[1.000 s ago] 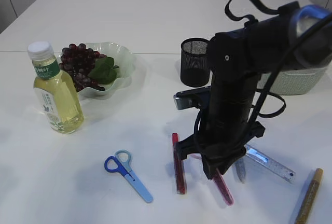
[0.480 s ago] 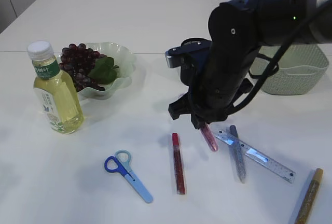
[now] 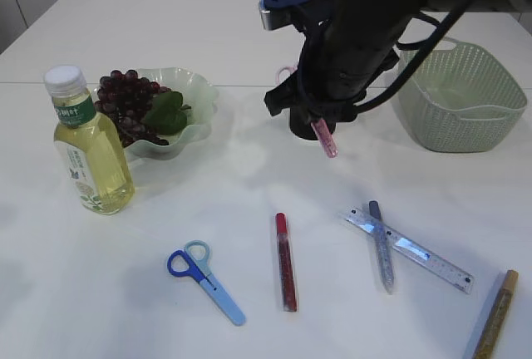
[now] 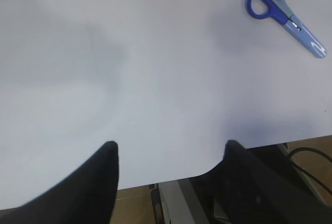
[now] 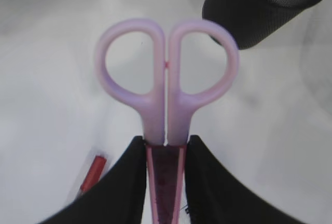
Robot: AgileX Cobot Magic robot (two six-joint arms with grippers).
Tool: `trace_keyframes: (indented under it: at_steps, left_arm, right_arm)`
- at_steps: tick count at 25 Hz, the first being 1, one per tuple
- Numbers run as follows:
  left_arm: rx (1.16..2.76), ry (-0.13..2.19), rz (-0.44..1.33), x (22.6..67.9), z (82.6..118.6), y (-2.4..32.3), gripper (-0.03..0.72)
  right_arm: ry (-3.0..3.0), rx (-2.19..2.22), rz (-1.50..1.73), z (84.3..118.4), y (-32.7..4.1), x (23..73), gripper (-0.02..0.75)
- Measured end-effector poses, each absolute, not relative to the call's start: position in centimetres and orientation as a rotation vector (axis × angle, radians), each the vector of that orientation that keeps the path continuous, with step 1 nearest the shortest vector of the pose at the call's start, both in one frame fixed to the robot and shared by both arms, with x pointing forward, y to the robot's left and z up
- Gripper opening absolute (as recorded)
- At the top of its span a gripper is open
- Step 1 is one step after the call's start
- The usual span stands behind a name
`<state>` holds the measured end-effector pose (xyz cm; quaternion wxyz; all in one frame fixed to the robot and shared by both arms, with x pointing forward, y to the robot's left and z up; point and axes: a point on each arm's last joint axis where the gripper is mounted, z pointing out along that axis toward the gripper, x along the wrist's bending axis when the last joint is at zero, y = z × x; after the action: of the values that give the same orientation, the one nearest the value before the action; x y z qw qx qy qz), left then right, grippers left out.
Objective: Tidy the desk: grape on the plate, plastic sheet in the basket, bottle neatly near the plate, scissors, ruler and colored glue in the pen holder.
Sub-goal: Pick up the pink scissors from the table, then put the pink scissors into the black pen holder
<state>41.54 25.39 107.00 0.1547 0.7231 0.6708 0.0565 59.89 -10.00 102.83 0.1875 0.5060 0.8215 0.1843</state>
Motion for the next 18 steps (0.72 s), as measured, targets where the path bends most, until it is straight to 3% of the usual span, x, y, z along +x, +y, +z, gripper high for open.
trace_keyframes:
  at_steps: [18]
  left_arm:
    - [2.072, 1.922, 0.161, 41.5, 107.0, 25.4, 0.457]
  right_arm:
    - [1.969, 1.271, 0.929, 106.9, -12.9, 65.1, 0.208]
